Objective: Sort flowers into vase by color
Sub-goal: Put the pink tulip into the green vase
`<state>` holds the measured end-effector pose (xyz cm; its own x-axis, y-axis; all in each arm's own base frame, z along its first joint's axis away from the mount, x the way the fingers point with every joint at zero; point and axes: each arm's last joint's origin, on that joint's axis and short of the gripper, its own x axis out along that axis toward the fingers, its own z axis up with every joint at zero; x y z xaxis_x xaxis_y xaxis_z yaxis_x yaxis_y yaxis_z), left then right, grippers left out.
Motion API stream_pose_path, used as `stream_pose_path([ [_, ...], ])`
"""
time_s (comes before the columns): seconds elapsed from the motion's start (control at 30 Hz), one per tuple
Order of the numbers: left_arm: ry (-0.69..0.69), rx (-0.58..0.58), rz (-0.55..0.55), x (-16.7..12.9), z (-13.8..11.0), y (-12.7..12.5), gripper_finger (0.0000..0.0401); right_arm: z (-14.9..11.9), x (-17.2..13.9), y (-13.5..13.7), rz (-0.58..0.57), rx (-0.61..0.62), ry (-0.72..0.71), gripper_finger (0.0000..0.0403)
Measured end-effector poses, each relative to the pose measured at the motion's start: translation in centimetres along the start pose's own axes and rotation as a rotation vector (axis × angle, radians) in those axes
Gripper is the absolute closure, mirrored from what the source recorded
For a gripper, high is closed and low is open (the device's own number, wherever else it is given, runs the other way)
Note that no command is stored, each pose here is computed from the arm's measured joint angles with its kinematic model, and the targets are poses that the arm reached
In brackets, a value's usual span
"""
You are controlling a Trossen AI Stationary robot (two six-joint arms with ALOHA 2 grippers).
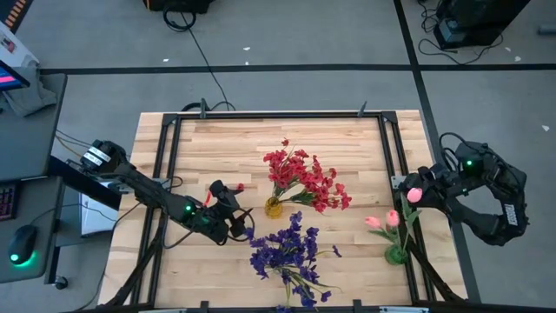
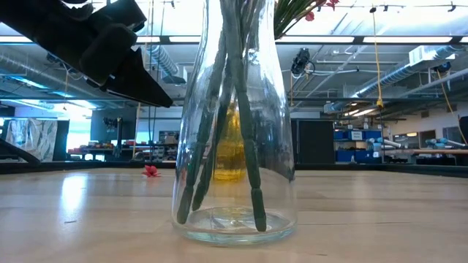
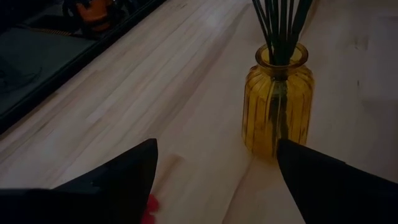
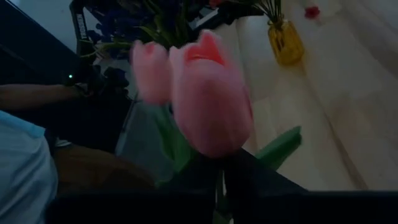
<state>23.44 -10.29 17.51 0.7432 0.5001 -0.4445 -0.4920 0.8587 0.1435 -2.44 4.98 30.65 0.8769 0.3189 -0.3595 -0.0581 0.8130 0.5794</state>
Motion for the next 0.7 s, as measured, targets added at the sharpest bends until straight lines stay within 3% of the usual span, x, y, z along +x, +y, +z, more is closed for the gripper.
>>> stream_pose_path([
  [0.3,0.010,0.015,0.006,0.00,-0.13,0.08,0.0066,-0.83,-0.01,0.06,0.039,0.049,0.061,0.0288],
  [0.47,0.014,0.022,0.009,0.00,-0.20,0.13,0.0066,-0.88,-0.16,0.28,0.071,0.036,0.064,0.0267],
  [0.7,0.015,0.022,0.009,0.00,-0.21,0.13,0.0066,-0.84,-0.84,0.86,0.023,-0.013,0.047,0.0246],
])
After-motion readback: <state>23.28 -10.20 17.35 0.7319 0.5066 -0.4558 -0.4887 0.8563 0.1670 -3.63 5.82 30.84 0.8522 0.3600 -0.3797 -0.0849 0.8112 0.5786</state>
